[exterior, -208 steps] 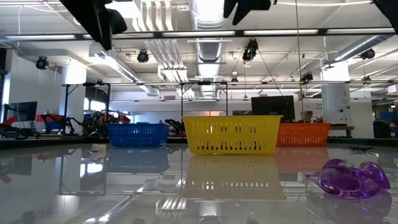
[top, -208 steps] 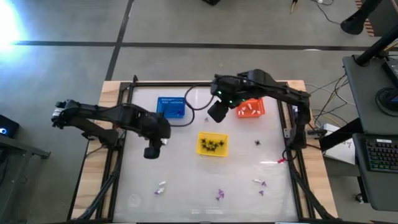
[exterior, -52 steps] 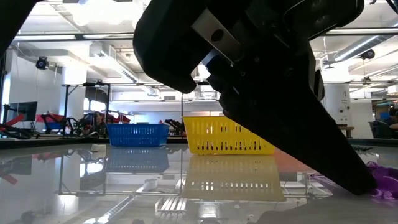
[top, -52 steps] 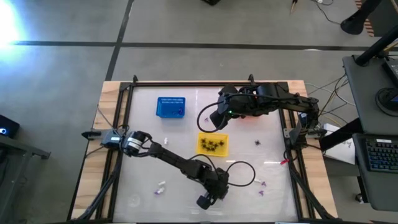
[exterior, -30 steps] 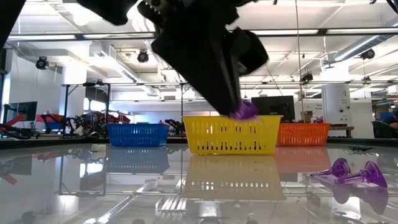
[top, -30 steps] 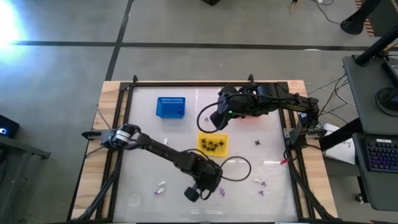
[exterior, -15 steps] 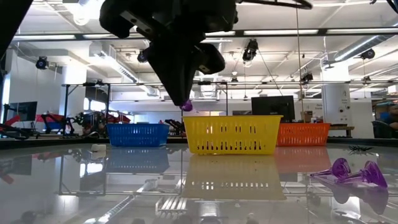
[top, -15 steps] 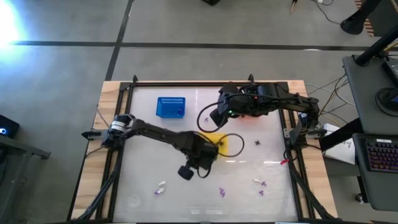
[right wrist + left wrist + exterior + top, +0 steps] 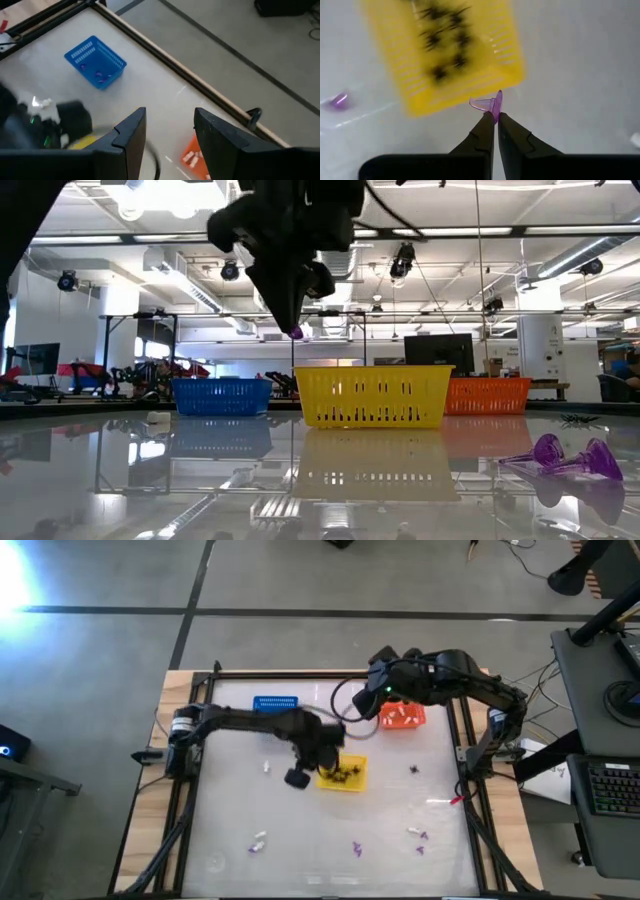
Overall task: Sort Halloween decoration
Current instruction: Put the purple witch hat toy into the blue bin
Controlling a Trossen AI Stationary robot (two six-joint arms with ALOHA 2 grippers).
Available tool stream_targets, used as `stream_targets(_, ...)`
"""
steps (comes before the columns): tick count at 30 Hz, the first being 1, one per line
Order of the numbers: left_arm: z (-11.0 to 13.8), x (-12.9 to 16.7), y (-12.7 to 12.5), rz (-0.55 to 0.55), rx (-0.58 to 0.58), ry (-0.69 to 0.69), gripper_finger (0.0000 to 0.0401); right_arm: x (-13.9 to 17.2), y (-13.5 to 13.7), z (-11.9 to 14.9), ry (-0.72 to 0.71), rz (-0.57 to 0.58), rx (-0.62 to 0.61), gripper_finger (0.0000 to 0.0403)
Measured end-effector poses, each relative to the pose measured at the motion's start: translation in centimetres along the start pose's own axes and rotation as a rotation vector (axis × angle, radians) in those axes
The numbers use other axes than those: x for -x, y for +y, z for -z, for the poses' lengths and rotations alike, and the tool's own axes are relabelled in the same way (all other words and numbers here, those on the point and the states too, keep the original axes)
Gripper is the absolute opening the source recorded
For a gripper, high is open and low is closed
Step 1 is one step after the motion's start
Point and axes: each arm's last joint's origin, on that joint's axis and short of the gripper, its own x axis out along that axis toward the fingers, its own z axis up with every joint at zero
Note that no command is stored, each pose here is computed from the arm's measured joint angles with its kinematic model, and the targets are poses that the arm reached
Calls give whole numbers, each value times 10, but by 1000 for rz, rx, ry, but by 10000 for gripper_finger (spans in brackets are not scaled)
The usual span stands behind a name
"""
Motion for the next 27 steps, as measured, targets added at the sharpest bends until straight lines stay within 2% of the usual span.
stream_targets(7, 41, 30, 54, -38, 122, -6, 0, 6, -15, -4, -19, 9, 8, 160)
stream_targets(16, 108, 62, 113, -116, 311, 25, 0, 11, -19, -4, -27, 5, 77, 160)
stream_targets(22, 137, 69, 134, -119, 401, 39, 0, 11, -19, -4, -28, 5, 121, 160)
stream_targets(27, 151, 71, 138, -94, 461, 64, 0, 11, -19, -4, -27, 7, 158, 160)
